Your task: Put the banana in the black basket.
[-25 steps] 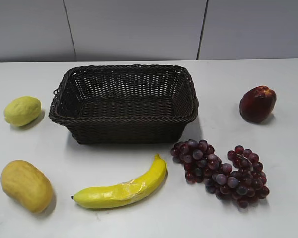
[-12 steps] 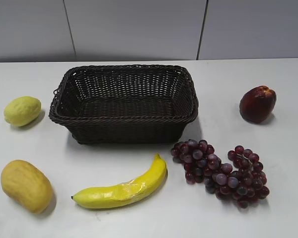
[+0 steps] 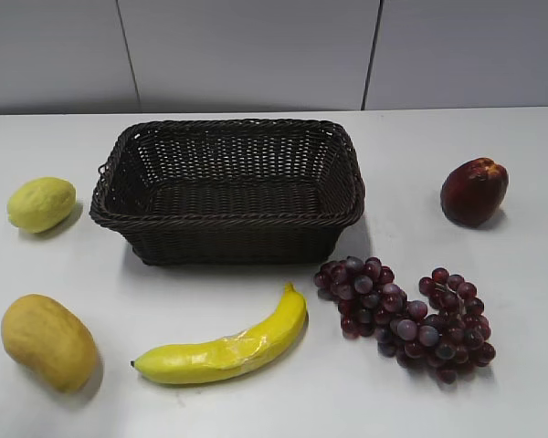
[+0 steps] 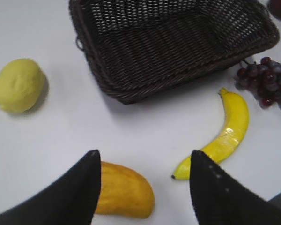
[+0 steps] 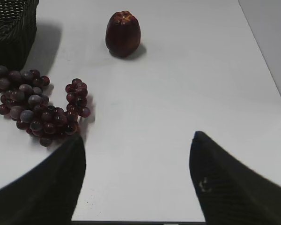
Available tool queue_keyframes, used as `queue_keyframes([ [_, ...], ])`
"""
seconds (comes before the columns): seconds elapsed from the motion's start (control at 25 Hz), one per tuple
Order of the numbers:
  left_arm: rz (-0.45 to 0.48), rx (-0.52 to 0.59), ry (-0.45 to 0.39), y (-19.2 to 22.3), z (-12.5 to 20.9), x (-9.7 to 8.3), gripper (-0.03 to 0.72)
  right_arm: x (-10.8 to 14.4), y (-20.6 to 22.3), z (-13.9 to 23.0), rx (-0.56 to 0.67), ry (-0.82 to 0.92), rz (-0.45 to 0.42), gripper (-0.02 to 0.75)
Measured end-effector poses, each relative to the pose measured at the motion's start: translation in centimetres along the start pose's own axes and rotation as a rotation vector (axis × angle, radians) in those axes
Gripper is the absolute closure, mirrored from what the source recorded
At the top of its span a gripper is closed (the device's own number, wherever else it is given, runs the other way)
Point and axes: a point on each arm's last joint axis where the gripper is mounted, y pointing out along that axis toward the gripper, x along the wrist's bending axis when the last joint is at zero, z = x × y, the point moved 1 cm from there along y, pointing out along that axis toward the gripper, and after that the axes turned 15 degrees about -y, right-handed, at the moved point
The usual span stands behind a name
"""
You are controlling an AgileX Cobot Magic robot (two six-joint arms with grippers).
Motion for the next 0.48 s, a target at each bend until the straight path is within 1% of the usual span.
queue_keyframes([
  [0.12, 0.059, 0.055, 0.094, 1.7, -0.9, -1.8, 0.098, 0.0, 0.0, 0.0, 0.000, 0.000, 0.000, 0.183],
  [0.2, 0.082, 0.098, 0.164, 2.9, -1.0, -3.0, 0.098, 0.0, 0.0, 0.0, 0.000, 0.000, 0.000, 0.183],
  [0.28, 0.101, 0.153, 0.231, 4.3, -0.6, -4.1, 0.098, 0.0, 0.0, 0.0, 0.000, 0.000, 0.000, 0.183],
  [0.48, 0.154, 0.252, 0.356, 7.0, 0.5, -6.9, 0.098, 0.0, 0.0, 0.0, 0.000, 0.000, 0.000, 0.183],
])
